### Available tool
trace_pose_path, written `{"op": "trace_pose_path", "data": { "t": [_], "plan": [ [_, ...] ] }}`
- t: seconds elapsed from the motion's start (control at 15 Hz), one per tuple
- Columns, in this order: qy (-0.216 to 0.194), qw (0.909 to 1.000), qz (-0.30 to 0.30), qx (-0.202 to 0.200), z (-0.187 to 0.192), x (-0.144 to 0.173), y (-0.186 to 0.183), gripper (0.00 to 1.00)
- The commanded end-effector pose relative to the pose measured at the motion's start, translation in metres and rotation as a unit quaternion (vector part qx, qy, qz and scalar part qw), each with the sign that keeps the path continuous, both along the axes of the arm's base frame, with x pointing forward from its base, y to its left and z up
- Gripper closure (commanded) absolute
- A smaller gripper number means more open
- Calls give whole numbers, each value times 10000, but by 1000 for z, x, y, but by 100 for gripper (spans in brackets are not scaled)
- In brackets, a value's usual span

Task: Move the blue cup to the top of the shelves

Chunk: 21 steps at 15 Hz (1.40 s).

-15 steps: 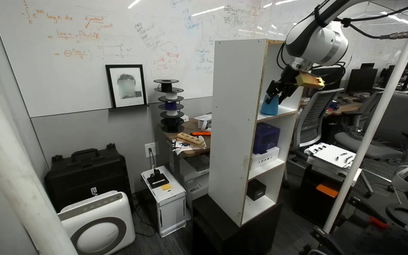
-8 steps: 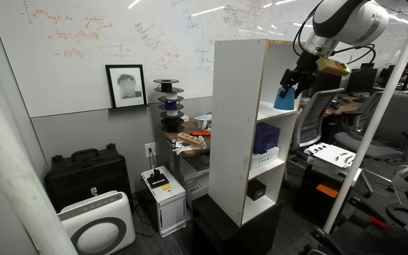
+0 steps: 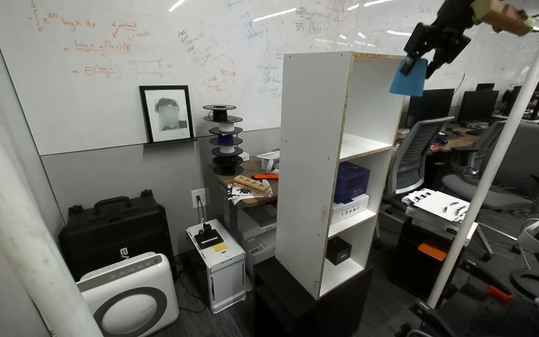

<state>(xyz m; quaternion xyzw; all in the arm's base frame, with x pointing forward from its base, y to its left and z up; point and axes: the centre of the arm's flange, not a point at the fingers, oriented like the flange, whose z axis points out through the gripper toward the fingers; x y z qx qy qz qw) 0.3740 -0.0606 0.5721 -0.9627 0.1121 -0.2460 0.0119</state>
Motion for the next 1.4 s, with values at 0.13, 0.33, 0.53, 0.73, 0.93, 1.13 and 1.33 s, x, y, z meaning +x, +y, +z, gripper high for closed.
{"op": "trace_pose_path", "data": {
  "t": [0.13, 0.33, 0.53, 0.73, 0.93, 1.13, 1.33],
  "plan": [
    [-1410, 9878, -663, -26, 109, -8, -27, 54],
    [-1879, 9773, -954, 195, 139, 8, -63, 54],
    [-2137, 9693, -1177, 315, 148, 31, -90, 54],
    [-2061, 9668, -1385, 610, 137, 75, -107, 54],
    [-1750, 9701, -1422, 902, 113, 118, -100, 54],
    [-1470, 9724, -1502, 1010, 93, 151, -91, 54],
    [-1303, 9725, -1647, 1003, 90, 158, -81, 6]
  ]
}}
